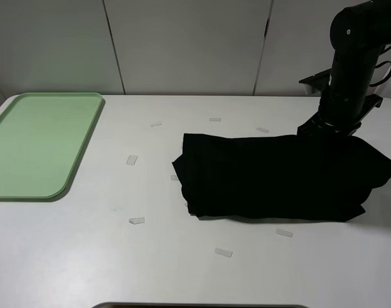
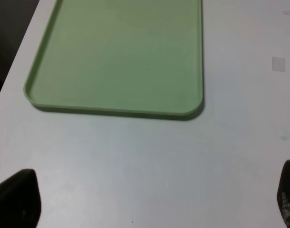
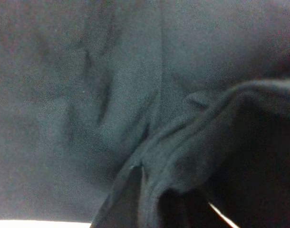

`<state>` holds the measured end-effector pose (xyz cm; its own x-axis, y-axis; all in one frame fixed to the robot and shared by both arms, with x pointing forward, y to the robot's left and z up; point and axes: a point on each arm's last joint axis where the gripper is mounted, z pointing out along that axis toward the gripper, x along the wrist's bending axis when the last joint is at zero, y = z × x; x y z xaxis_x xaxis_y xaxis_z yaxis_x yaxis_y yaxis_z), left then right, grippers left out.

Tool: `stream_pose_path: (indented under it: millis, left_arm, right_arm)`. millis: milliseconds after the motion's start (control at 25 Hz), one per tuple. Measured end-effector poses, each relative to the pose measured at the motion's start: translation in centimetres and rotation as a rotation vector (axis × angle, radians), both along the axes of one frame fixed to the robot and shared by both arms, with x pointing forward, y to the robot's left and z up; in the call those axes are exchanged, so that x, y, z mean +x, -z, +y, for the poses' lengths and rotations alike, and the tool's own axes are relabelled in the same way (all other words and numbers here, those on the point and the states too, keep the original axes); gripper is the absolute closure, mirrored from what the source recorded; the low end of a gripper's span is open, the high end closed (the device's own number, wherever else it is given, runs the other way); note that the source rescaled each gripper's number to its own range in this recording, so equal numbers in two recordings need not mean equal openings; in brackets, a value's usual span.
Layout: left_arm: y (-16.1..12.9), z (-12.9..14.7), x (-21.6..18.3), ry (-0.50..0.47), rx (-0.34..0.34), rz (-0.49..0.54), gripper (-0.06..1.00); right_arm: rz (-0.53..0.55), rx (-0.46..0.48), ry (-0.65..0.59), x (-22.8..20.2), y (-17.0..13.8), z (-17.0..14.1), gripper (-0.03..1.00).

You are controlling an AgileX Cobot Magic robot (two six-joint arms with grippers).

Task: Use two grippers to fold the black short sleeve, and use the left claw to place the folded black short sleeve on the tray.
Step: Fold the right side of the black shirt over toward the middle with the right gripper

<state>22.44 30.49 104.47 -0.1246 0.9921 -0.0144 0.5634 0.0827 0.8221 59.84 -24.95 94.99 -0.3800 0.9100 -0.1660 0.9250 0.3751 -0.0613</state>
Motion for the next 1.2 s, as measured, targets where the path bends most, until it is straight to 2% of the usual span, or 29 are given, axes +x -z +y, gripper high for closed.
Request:
stream_pose_path:
  millis: [40, 120, 160, 280, 320, 400, 640, 920, 1040, 1200]
  left_arm:
    - [0.0, 0.0, 0.0, 0.000, 0.000, 0.000, -0.05]
    - [0.0, 0.0, 0.0, 0.000, 0.000, 0.000, -0.05]
    - [0.0, 0.0, 0.0, 0.000, 0.000, 0.000, -0.05]
    - [0.0, 0.0, 0.0, 0.000, 0.000, 0.000, -0.05]
    - [0.0, 0.0, 0.0, 0.000, 0.000, 0.000, -0.05]
    - [0.0, 0.0, 0.0, 0.000, 0.000, 0.000, -0.05]
    - [0.0, 0.0, 0.0, 0.000, 0.000, 0.000, -0.05]
    - [0.0, 0.0, 0.0, 0.000, 0.000, 0.001, -0.05]
    - [0.0, 0.0, 0.0, 0.000, 0.000, 0.001, -0.05]
    - [0.0, 0.0, 0.0, 0.000, 0.000, 0.001, -0.05]
  right_arm:
    - [0.001, 0.002, 0.000, 0.0, 0.0, 0.0, 0.88]
    - [0.002, 0.011, 0.005, 0.0, 0.0, 0.1, 0.79]
    - [0.003, 0.016, 0.009, 0.0, 0.0, 0.1, 0.69]
    - [0.010, 0.052, 0.030, -0.1, 0.1, 0.5, 0.22]
    - [0.013, 0.069, 0.040, -0.2, 0.1, 0.6, 0.12]
    - [0.022, 0.113, 0.056, -0.3, 0.1, 1.0, 0.02]
    - [0.020, 0.174, 0.048, 0.1, -0.9, 1.6, -0.03]
    - [-0.158, 0.177, 0.015, 0.2, -7.5, 1.4, -0.03]
    - [-0.193, 0.156, 0.055, -0.2, -8.9, 0.1, -0.03]
    - [-0.207, 0.145, 0.168, 0.0, -8.5, -3.0, -0.03]
